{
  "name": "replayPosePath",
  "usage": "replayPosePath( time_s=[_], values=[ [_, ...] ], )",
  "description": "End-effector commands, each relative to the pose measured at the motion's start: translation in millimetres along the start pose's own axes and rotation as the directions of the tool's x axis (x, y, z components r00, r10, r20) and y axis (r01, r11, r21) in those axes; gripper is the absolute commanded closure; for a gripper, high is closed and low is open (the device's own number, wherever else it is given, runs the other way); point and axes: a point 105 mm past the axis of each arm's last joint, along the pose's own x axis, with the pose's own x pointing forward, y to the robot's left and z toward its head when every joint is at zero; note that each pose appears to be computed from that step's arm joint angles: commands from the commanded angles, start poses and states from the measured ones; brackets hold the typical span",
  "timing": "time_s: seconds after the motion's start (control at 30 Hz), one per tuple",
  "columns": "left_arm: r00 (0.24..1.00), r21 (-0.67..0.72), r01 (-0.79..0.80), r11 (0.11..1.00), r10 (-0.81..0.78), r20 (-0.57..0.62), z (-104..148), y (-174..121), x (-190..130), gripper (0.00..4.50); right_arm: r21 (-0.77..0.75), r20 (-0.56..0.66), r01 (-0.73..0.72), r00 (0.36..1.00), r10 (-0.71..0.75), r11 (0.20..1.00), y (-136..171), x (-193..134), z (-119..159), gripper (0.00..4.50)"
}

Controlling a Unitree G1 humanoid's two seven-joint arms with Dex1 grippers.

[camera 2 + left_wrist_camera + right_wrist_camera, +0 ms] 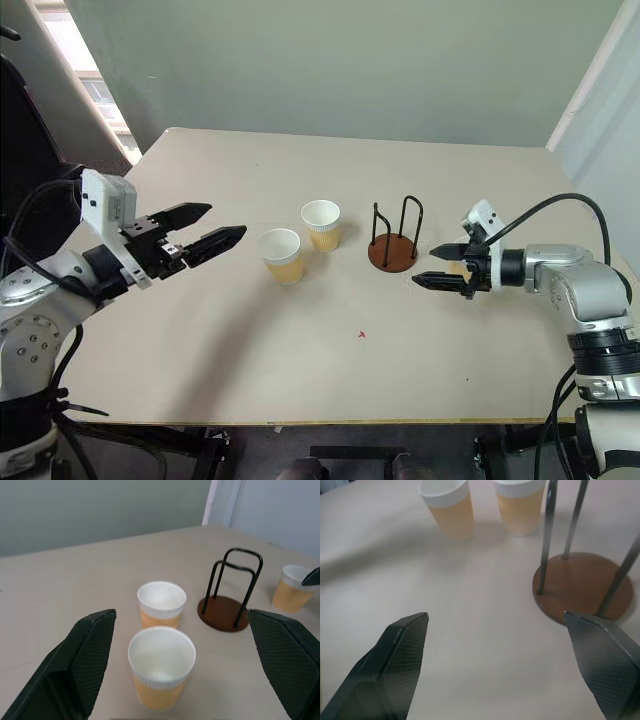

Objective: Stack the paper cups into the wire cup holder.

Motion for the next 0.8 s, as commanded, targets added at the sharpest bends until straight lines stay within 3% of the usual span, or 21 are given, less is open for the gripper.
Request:
replayPosePath(
  time_s=[0.03,0.3,0.47,0.63,0.8],
  values=[
    [0.999,0.044,-0.004,0.999,0.002,0.038,14,2,-2,0.0,-0.064,0.044,0.031,0.999,-0.028,0.998,-4,-6,20,0.03],
    [0.998,0.062,0.043,0.997,-0.045,0.04,17,0,9,0.0,-0.088,0.056,0.107,0.993,-0.102,0.99,-13,-13,23,0.03],
    [0.988,0.08,0.156,0.984,-0.156,-0.014,16,-9,14,0.0,-0.068,0.058,0.128,0.991,-0.124,0.989,-17,-23,25,0.03],
    [0.948,0.067,0.305,0.95,-0.296,-0.114,5,-21,8,0.0,-0.077,0.047,0.122,0.992,-0.119,0.989,-16,-16,26,0.03],
    [0.955,0.092,0.29,0.953,-0.281,-0.097,10,-16,13,0.0,-0.081,0.009,0.117,0.993,-0.117,0.99,-24,-3,25,0.03]
  ],
)
